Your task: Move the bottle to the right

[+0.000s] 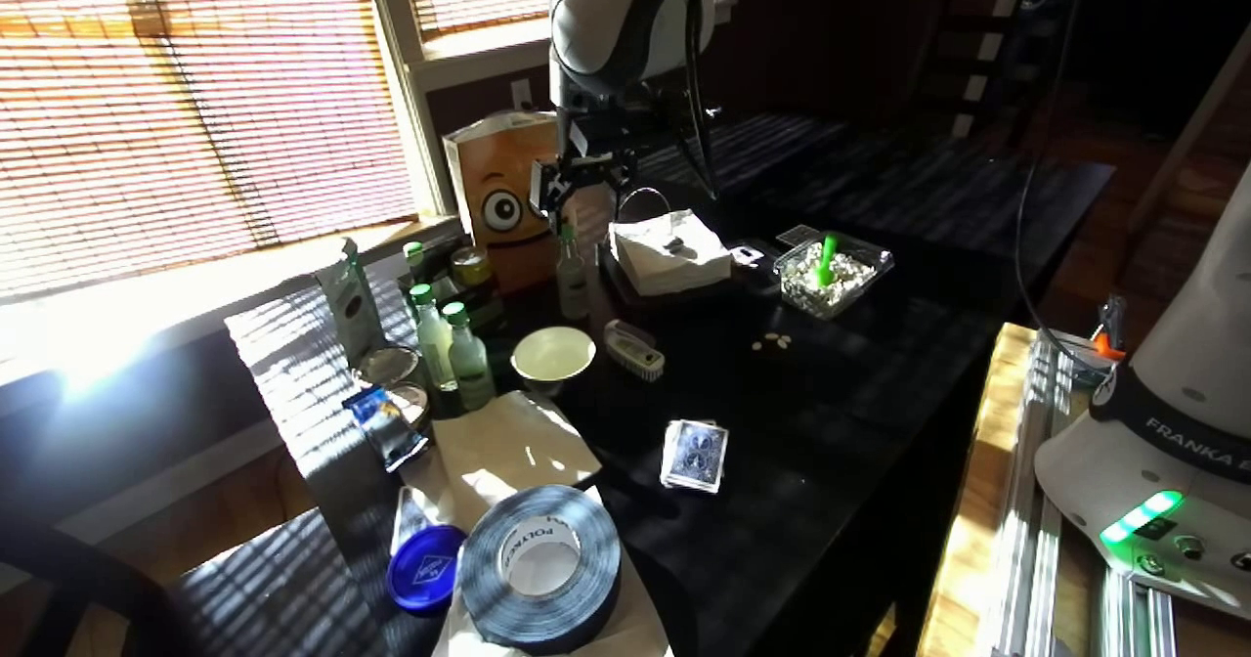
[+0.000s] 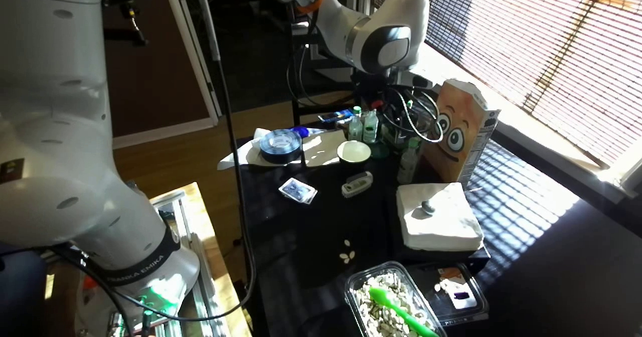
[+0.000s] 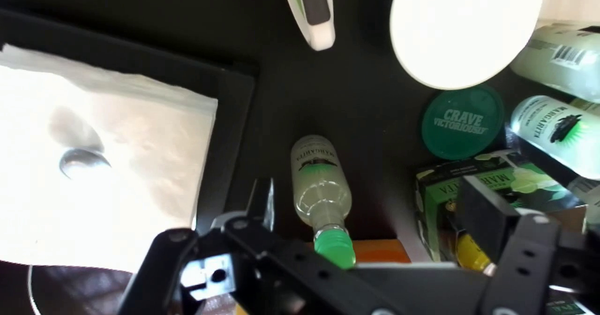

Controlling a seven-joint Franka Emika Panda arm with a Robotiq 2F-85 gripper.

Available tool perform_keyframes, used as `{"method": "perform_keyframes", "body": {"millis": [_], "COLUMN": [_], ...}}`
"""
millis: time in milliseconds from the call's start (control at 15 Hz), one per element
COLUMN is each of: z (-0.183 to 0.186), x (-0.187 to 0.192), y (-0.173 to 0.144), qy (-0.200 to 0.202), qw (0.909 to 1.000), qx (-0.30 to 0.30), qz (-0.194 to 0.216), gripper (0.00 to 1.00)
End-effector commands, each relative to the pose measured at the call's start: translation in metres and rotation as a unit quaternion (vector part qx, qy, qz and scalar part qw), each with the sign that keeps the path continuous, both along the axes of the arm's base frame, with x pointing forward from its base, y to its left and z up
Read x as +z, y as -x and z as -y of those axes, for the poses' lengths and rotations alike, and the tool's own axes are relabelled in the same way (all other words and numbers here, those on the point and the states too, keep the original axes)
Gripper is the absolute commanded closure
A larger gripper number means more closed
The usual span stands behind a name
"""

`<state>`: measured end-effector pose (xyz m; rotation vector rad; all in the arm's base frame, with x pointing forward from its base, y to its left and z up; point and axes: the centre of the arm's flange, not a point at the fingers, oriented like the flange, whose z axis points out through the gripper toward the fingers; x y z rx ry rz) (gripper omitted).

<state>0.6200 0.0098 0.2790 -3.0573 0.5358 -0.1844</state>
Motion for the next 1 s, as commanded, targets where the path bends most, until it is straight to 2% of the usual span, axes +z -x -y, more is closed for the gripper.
{"method": "perform_keyframes", "body": {"millis": [0, 67, 133, 400, 600, 933], "z": [0.020, 0.025, 0.017, 0.020, 0.011, -0.004], "x": [-0.006, -0.007, -0.004, -0.006, -0.025, -0.049], "y": [-0.034, -0.034, -0.012, -0.014, -0.027, -0.046], "qy": [-0.005, 0.009, 0.002, 0.004, 0.036, 0.045], "qw": [0.9960, 0.9944, 0.9975, 0.9973, 0.9976, 0.9979], "qx": [0.087, 0.097, 0.068, 0.070, 0.057, 0.046], "qz": [-0.022, -0.042, -0.019, -0.023, -0.013, 0.005], "gripper": [0.00, 0.00, 0.00, 0.00, 0.00, 0.00]}}
